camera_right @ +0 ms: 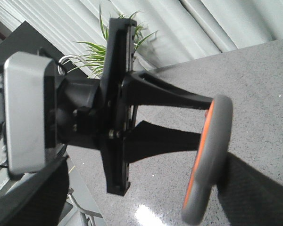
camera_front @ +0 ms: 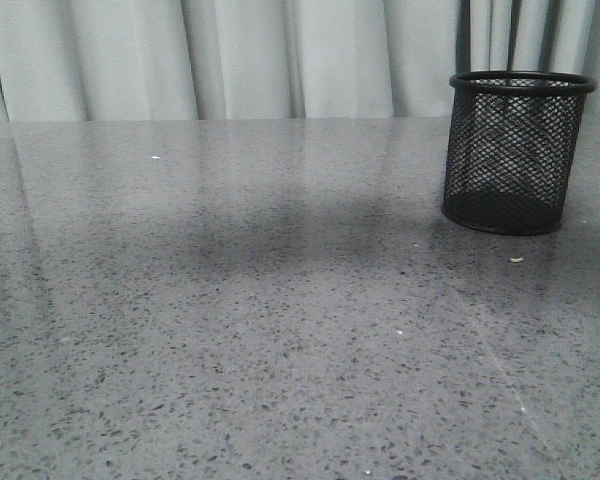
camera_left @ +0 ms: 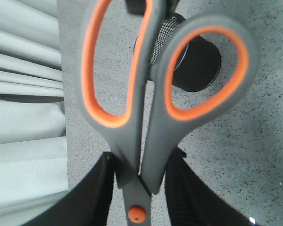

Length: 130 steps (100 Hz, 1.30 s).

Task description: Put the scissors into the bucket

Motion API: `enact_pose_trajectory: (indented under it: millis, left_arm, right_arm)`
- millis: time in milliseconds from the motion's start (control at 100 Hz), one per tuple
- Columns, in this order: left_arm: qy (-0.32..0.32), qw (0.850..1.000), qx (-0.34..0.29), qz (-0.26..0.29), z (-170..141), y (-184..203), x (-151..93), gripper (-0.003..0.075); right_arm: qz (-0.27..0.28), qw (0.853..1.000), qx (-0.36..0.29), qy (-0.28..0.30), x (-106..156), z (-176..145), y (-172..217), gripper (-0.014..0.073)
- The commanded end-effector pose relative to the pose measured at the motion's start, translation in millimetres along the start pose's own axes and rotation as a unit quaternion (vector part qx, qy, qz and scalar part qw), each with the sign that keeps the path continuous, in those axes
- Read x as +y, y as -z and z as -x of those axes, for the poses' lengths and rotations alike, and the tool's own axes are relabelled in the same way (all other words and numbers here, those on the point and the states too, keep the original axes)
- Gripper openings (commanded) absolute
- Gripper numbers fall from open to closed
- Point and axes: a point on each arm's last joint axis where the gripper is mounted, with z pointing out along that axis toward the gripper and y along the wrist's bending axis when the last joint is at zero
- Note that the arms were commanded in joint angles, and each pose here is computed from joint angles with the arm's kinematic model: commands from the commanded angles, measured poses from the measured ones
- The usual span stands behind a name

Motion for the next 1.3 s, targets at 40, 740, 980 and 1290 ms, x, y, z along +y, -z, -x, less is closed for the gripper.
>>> enact_pose_trajectory:
  millis: [40, 740, 980, 1290]
  left_arm:
    - [0.006, 0.998, -0.035, 0.06, 15.8, 25.2, 11.0, 0.0168]
    - [0.024, 0.997, -0.037, 0.062, 16.1, 26.3, 11.2, 0.0181]
    - [0.067, 0.992, -0.052, 0.092, 23.0, 53.5, 10.9, 0.0558]
    - [0.095, 0.976, -0.085, 0.177, 40.5, 141.1, -4.4, 0.0262]
  right_arm:
    - [0.014, 0.999, -0.03, -0.008, 7.3, 15.3, -7.3, 0.0572]
    - [0.018, 1.0, -0.001, -0.025, -2.0, 9.9, -25.2, -0.0064]
    - [0.009, 1.0, -0.01, 0.022, 6.7, 23.4, -24.5, -0.0064]
    - [-0.025, 0.988, 0.009, 0.151, 29.5, 69.8, -0.6, -0.0064]
